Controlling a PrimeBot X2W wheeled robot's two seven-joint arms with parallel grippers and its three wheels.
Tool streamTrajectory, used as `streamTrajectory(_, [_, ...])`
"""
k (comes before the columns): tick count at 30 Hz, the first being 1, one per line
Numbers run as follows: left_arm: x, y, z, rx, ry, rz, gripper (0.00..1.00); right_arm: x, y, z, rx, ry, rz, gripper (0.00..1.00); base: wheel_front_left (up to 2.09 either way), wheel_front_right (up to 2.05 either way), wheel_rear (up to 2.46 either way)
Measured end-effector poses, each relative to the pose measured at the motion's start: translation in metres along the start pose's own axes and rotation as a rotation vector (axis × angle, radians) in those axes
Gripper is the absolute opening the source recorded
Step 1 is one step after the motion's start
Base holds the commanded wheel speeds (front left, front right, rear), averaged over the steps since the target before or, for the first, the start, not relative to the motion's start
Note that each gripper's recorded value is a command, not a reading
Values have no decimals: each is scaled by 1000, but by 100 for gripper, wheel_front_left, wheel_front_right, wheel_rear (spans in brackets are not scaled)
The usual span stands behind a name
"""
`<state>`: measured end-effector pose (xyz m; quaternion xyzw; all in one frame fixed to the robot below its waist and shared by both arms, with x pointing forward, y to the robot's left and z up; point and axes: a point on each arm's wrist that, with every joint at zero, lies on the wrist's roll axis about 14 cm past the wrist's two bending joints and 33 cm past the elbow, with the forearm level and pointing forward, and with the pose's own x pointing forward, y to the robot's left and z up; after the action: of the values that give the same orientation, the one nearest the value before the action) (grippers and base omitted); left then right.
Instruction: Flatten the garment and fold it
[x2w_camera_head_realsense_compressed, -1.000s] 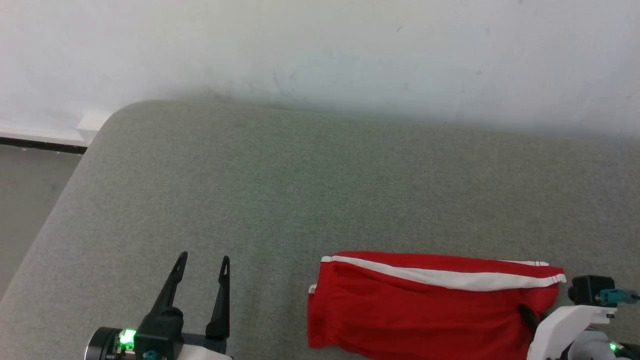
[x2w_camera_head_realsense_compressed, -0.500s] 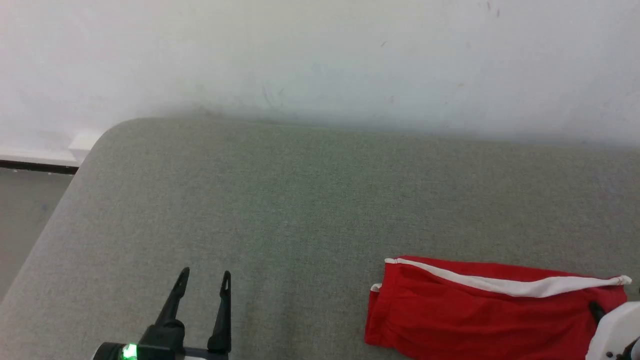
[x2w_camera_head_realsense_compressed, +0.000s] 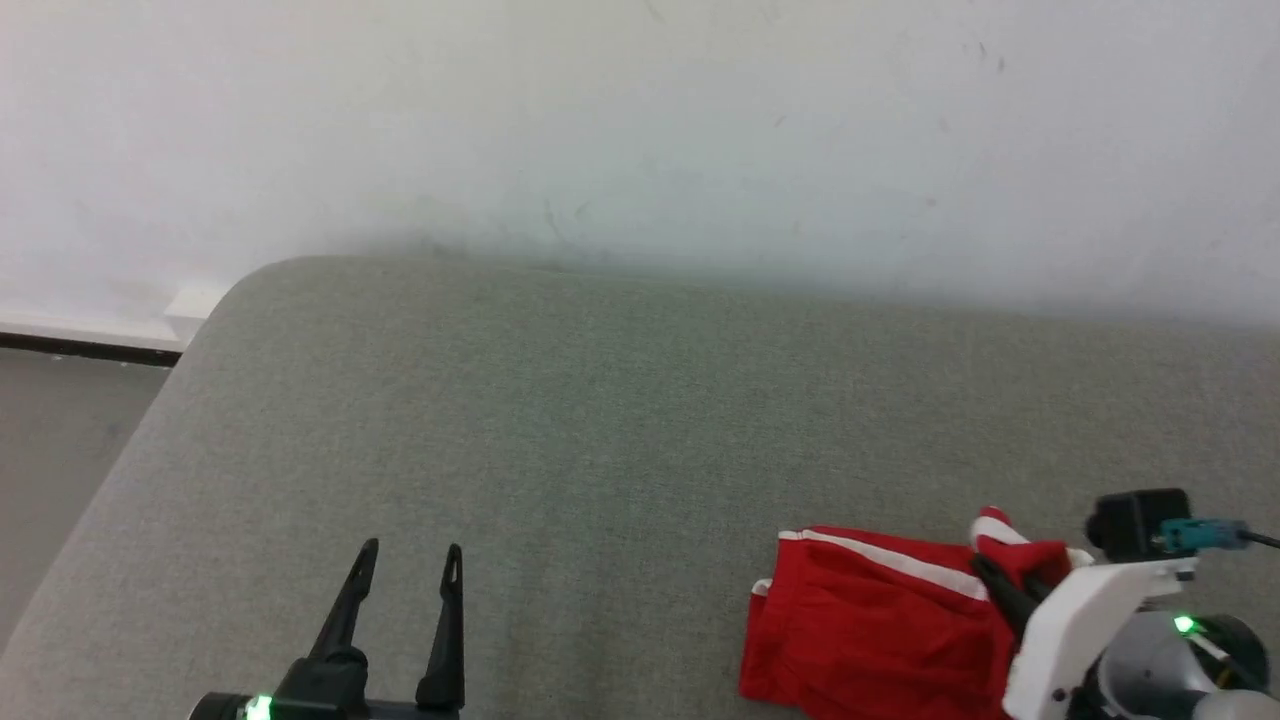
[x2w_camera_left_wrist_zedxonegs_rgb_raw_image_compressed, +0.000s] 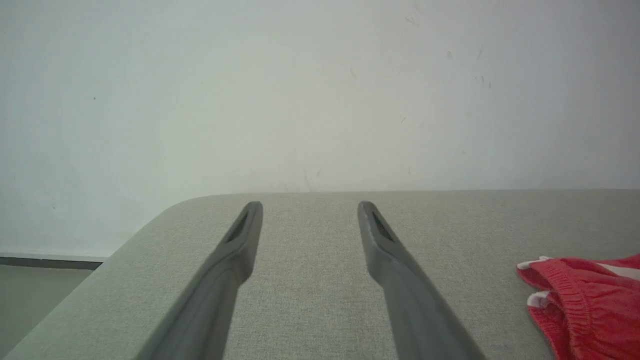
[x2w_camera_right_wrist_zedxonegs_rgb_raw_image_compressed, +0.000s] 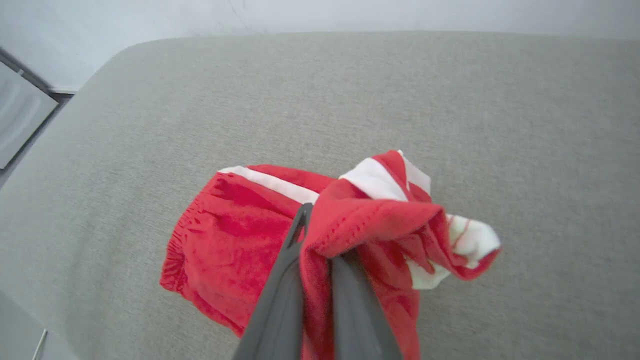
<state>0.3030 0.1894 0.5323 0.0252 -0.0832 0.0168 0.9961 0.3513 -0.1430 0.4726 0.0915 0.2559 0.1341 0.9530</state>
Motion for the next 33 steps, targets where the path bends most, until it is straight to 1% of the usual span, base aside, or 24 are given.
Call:
streamTrajectory(4, [-6, 9, 0, 3, 3, 25, 100, 7, 43, 0, -11, 10, 111, 0, 0, 0, 0])
streamTrajectory(8, [-11, 17, 0, 9, 5, 46, 100, 16, 74, -4, -34, 34, 193, 0, 0, 0, 0])
streamTrajectory(13, [-16, 23, -4, 10, 19, 62, 100, 35, 95, -14, -70, 66, 239, 0, 0, 0, 0])
streamTrajectory(16, [-18, 26, -8, 14, 34, 74, 100, 46, 102, -27, -127, 107, 248, 0, 0, 0, 0])
streamTrajectory(17, [-18, 26, -9, 17, 40, 77, 100, 49, 106, -31, -141, 114, 257, 31, 0, 0, 0])
streamTrajectory(18, [-19, 27, -10, 16, 45, 75, 100, 52, 110, -33, -149, 117, 266, 100, 0, 0, 0])
streamTrajectory(23, [-21, 31, -15, 17, 62, 92, 100, 59, 135, -47, -276, 141, 343, 100, 0, 0, 0])
streamTrajectory(25, [-22, 32, -16, 17, 65, 94, 100, 58, 143, -55, -335, 155, 372, 100, 0, 0, 0])
streamTrajectory(28, [-22, 32, -18, 15, 69, 91, 100, 57, 150, -62, -394, 165, 401, 100, 0, 0, 0])
streamTrajectory(31, [-21, 29, -18, 13, 67, 82, 100, 54, 157, -64, -412, 156, 429, 100, 0, 0, 0])
streamTrajectory(33, [-20, 28, -17, 11, 63, 76, 100, 53, 160, -57, -415, 126, 438, 100, 0, 0, 0])
